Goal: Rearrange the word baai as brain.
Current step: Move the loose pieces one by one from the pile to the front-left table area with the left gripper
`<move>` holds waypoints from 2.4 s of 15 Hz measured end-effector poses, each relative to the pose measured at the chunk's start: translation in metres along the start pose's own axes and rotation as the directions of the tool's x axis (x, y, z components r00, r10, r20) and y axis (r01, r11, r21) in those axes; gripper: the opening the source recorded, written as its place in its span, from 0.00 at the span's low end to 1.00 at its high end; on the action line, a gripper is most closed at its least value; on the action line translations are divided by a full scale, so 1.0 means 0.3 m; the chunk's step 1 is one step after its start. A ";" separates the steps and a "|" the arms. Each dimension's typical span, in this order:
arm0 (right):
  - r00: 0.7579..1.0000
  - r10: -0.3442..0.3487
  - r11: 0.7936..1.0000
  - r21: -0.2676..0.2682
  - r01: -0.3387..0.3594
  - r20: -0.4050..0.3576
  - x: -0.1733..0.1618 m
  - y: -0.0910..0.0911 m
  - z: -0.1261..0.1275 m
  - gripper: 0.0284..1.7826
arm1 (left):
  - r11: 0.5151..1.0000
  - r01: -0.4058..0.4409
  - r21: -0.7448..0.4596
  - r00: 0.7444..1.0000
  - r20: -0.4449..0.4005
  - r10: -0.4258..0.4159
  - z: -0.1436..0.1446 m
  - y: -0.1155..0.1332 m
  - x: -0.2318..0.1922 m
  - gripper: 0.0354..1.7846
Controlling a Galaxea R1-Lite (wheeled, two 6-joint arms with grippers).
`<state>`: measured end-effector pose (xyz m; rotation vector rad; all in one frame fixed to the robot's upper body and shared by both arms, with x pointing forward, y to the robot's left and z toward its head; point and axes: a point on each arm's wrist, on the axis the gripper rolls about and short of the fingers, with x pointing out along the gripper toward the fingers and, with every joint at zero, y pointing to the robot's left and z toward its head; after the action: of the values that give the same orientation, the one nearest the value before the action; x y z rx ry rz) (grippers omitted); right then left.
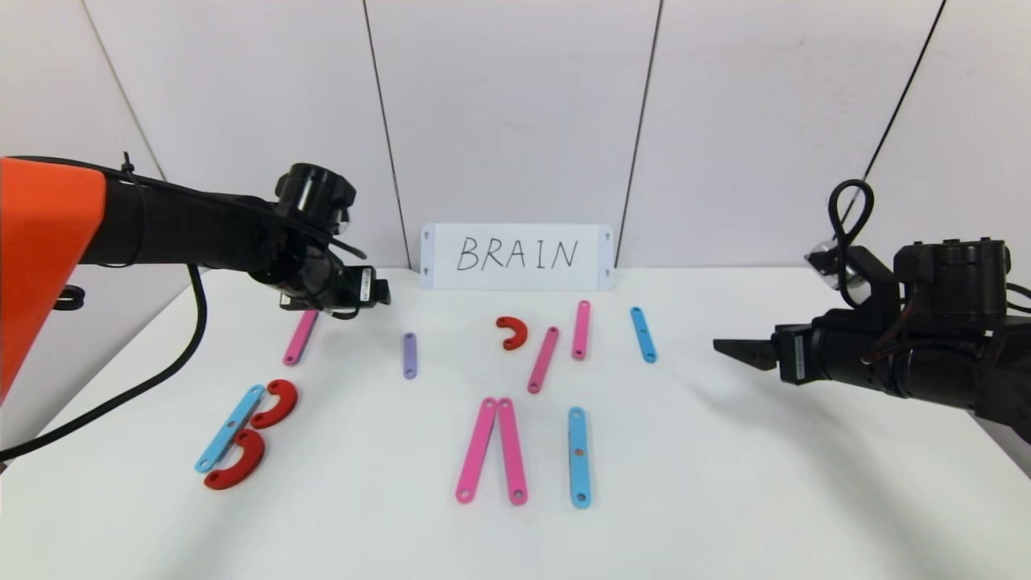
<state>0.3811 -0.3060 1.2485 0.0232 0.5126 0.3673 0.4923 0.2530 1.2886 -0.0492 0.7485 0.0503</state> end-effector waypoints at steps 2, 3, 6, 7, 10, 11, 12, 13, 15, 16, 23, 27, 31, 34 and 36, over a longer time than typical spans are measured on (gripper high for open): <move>1.000 0.000 1.000 0.001 0.000 0.004 -0.006 -0.002 0.002 0.97 | 1.000 -0.016 0.008 1.000 0.000 0.016 0.010 0.051 0.007 0.97; 1.000 0.013 1.000 0.003 -0.013 0.004 -0.010 -0.002 0.003 0.97 | 1.000 -0.021 0.013 1.000 0.000 0.021 0.016 0.081 0.011 0.97; 0.998 0.061 0.998 0.006 -0.061 0.002 -0.027 0.002 0.005 0.97 | 1.000 -0.009 0.008 1.000 -0.008 0.009 0.030 0.179 0.028 0.97; 0.998 0.061 0.998 0.006 -0.061 0.004 -0.029 0.001 0.006 0.97 | 1.000 -0.017 0.009 1.000 -0.011 0.017 0.033 0.216 0.040 0.97; 0.998 0.061 0.998 0.004 -0.061 0.007 -0.030 0.002 0.007 0.97 | 0.998 -0.060 -0.013 0.998 -0.034 0.060 0.031 0.309 0.096 0.97; 0.998 0.060 0.998 0.003 -0.060 0.006 -0.030 0.002 0.006 0.97 | 0.997 -0.071 -0.023 0.997 -0.041 0.070 0.028 0.331 0.115 0.97; 0.998 0.060 0.998 0.003 -0.060 0.004 -0.029 0.002 0.005 0.97 | 0.997 -0.069 -0.032 0.996 -0.051 0.068 0.023 0.348 0.133 0.97; 0.998 0.060 0.998 0.001 -0.060 0.005 -0.028 0.002 0.004 0.97 | 0.998 -0.056 -0.040 0.996 -0.065 0.054 0.014 0.361 0.151 0.97; 0.998 0.060 0.998 0.000 -0.060 0.002 -0.027 0.002 0.001 0.97 | 0.998 -0.035 -0.050 0.995 -0.091 0.030 -0.003 0.373 0.178 0.97; 0.998 0.060 0.998 -0.001 -0.060 -0.001 -0.026 0.001 -0.002 0.97 | 0.998 -0.032 -0.051 0.994 -0.102 0.027 -0.011 0.374 0.192 0.97; 0.998 0.060 0.998 0.001 -0.060 -0.004 -0.024 0.001 -0.004 0.97 | 0.999 -0.001 -0.052 0.991 -0.137 -0.006 -0.039 0.370 0.243 0.88; 0.998 0.060 0.998 0.001 -0.060 -0.004 -0.024 0.001 -0.004 0.97 | 0.999 0.000 -0.051 0.990 -0.140 -0.008 -0.042 0.368 0.255 0.56; 0.998 0.059 0.998 0.001 -0.059 -0.004 -0.024 0.001 -0.005 0.97 | 0.999 0.007 -0.051 0.989 -0.144 -0.014 -0.046 0.351 0.262 0.18; 0.998 0.059 0.998 0.001 -0.059 -0.005 -0.024 0.001 -0.006 0.97 | 0.999 0.011 -0.047 0.989 -0.149 -0.018 -0.049 0.339 0.262 0.15; 0.998 0.059 0.998 0.002 -0.059 -0.006 -0.024 0.001 -0.007 0.97 | 0.999 0.011 -0.043 0.988 -0.151 -0.018 -0.050 0.337 0.257 0.15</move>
<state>0.3741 -0.3084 1.2502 0.0387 0.5190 0.4248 0.5321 0.3550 1.2224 -0.0991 0.8993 0.0487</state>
